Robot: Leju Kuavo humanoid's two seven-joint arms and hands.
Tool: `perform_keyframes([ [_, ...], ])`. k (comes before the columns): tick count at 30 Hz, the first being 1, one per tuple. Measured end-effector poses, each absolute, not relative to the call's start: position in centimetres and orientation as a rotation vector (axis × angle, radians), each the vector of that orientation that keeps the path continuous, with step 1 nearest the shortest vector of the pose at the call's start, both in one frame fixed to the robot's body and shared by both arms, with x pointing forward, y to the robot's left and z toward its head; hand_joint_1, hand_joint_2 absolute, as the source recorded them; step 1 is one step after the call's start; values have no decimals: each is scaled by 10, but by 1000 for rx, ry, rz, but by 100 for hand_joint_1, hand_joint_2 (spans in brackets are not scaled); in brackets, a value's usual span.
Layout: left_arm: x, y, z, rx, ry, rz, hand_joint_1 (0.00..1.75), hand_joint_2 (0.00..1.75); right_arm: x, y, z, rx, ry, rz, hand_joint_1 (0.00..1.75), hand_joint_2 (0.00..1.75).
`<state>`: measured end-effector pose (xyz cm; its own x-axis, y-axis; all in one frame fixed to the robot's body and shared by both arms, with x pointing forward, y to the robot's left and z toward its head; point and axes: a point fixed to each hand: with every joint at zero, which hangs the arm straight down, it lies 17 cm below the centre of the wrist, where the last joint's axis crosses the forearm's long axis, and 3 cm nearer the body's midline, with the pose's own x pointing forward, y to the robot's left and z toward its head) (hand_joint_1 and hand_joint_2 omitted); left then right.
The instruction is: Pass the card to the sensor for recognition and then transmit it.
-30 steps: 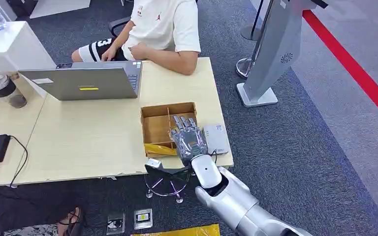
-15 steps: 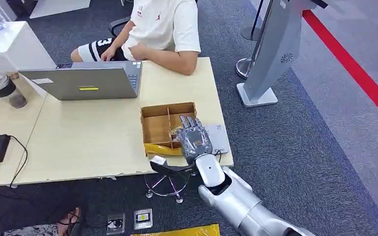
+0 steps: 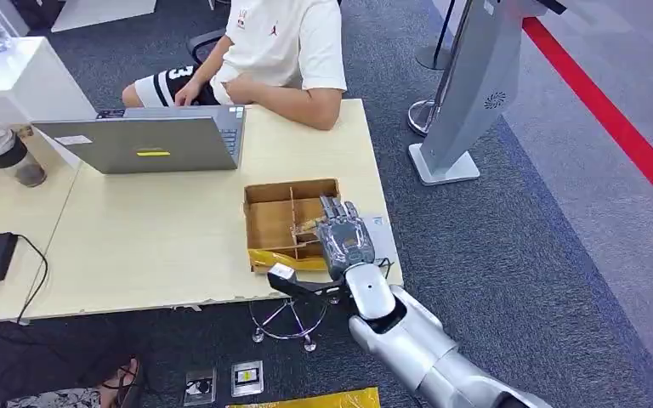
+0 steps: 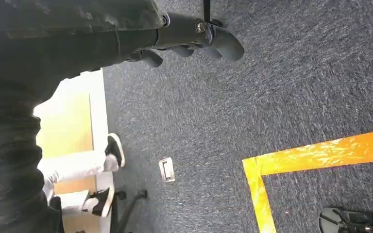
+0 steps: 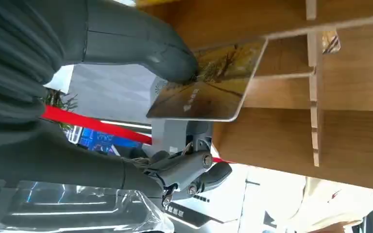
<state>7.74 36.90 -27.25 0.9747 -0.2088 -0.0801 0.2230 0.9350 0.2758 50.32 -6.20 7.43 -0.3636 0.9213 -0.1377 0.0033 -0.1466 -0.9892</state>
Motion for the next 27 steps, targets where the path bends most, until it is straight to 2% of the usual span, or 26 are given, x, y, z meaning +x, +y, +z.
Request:
perform_keyframes([
  [1,77,369,-272,288,50,-221,0,175,503,-62,74,-1099,-1389,1604,152,175],
  [7,77,369,-272,289,53,-219,0,175,503,-60,76,-1091,-1402,1601,150,175],
  [11,77,370,-272,290,53,-219,0,175,504,-60,77,-1091,-1407,1598,155,175],
  [13,77,369,-272,290,53,-219,0,175,504,-60,78,-1093,-1414,1593,164,175],
  [20,77,369,-272,289,53,-219,0,175,504,-56,90,-1110,-1467,1560,164,175],
  [22,77,369,-272,289,53,-219,0,175,505,-56,90,-1110,-1468,1559,175,175],
  [27,77,369,-272,289,53,-219,0,175,504,-53,107,-1125,-1550,1491,175,175],
])
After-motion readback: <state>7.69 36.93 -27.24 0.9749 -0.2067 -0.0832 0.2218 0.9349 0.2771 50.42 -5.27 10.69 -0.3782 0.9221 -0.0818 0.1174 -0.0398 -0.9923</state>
